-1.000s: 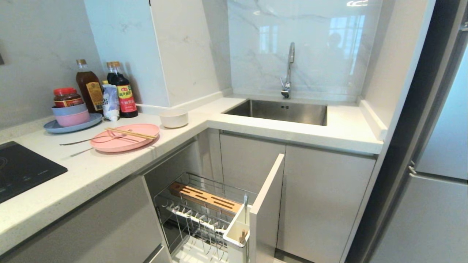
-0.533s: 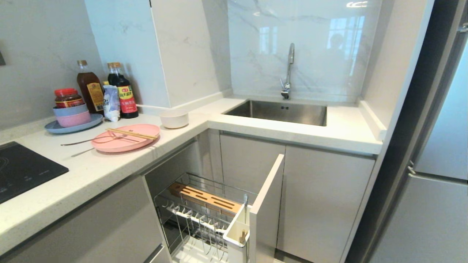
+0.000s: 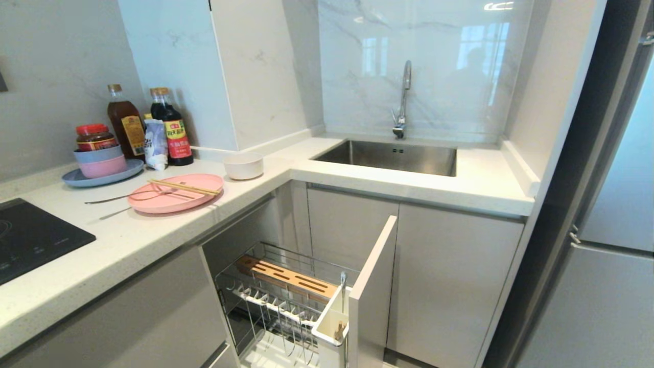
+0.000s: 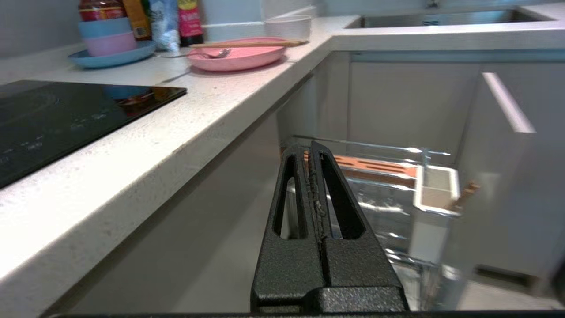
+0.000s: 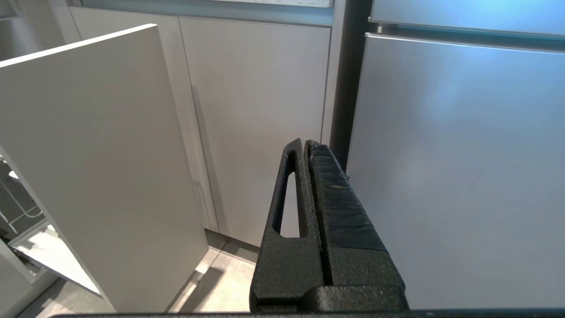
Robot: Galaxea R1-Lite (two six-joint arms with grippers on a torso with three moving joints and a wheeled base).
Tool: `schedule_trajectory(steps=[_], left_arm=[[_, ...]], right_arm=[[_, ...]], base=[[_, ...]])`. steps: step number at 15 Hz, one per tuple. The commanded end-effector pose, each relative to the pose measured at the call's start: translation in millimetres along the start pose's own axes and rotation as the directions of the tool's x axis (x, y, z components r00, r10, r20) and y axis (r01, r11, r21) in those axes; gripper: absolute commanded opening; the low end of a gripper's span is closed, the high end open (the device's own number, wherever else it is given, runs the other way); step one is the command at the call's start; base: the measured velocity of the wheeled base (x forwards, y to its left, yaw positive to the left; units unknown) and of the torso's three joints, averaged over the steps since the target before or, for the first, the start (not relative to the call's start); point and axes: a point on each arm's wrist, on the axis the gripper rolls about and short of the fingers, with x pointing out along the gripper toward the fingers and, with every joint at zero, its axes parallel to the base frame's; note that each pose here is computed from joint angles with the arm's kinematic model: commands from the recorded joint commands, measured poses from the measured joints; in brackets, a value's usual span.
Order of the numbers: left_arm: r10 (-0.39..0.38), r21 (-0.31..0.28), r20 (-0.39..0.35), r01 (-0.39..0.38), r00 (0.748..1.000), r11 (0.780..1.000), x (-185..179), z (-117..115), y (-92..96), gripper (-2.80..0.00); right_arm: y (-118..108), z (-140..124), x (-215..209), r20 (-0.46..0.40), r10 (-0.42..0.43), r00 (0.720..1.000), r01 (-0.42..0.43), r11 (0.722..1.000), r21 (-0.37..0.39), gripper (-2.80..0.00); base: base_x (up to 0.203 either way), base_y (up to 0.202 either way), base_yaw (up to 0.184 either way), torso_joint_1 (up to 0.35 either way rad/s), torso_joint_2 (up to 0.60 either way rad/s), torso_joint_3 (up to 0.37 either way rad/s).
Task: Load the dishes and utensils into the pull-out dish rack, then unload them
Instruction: Pick up the chopsticks and place it in the cupboard
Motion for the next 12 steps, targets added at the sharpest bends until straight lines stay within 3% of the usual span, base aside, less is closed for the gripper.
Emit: schedule_trajectory(steps=[1,3,5,7,8,12], left_arm=[[0.02,0.007,0.057,-0.02,0.998,1.0,10,-24,-2.9,-2.8],[0.036,0.059,0.085,-0.041,0.996,0.997,33,-54,-6.8,-2.8],[0.031,0.076,0.059,-0.035,0.998,0.996,43,-79,-10.2,-2.8],[-0.052,0.038,0.008,0.051,0.999,0.998,43,-86,-12.8,-2.8],[-0.062,0.011,-0.032,0.062,0.998,0.998,43,-88,-13.2,-2.8],[-0.058,-0.025,-0.028,0.057,0.998,0.998,42,-88,-13.0,-2.8]], right_arm=[[0,0,0,0.001,0.001,1.0,-0.001,1.0,0.0,-2.8],[0,0,0,-0.001,0.0,1.0,0.0,1.0,0.0,-2.8],[0,0,0,0.0,0.0,1.0,0.0,1.0,0.0,-2.8],[0,0,0,0.001,0.0,1.0,0.0,1.0,0.0,-2.8],[0,0,0,0.0,0.0,1.0,0.0,1.0,0.0,-2.8],[0,0,0,0.001,0.0,1.0,0.0,1.0,0.0,-2.8]], base=[[0.0,0.0,0.0,0.0,0.0,0.0],[0.0,0.0,0.0,0.0,0.0,0.0],[0.0,0.0,0.0,0.0,0.0,0.0],[0.0,0.0,0.0,0.0,0.0,0.0],[0.0,0.0,0.0,0.0,0.0,0.0],[0.0,0.0,0.0,0.0,0.0,0.0]])
